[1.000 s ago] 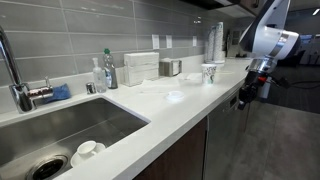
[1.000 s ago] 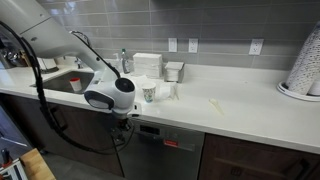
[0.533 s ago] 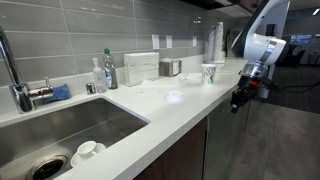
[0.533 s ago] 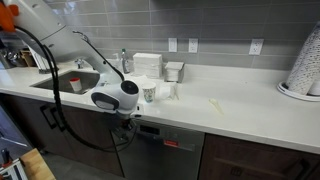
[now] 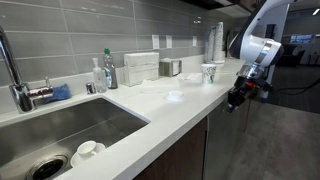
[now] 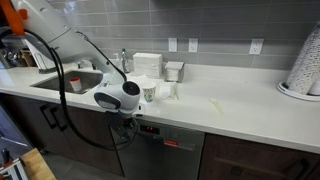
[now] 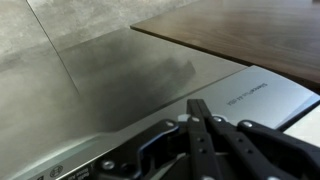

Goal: Push the button on the dishwasher

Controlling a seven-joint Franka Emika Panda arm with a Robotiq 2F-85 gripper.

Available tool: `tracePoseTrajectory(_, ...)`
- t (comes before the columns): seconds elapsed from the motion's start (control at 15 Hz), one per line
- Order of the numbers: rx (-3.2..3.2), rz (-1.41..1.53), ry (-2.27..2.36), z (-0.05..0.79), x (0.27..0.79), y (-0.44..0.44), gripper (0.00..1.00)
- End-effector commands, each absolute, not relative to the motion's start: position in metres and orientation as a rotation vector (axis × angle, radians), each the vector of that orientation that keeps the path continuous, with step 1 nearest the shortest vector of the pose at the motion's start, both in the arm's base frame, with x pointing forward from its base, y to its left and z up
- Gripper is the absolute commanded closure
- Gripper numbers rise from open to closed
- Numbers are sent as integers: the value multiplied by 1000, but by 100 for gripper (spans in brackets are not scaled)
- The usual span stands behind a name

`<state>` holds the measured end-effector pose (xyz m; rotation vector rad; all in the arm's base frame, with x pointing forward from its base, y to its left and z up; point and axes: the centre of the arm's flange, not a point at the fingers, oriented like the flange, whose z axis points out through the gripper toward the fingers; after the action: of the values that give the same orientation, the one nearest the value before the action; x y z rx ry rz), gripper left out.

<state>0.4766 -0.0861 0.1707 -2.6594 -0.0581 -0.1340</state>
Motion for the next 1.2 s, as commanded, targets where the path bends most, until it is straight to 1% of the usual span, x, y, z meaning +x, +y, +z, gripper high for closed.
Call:
tracePoseTrajectory(0.0, -2649, -175, -37, 159, 480, -87, 100)
tracePoseTrajectory(0.8, -2650, -230, -46, 150, 484, -84, 100)
tracePoseTrajectory(1.13, -2610, -348, -52, 154, 480, -84, 100)
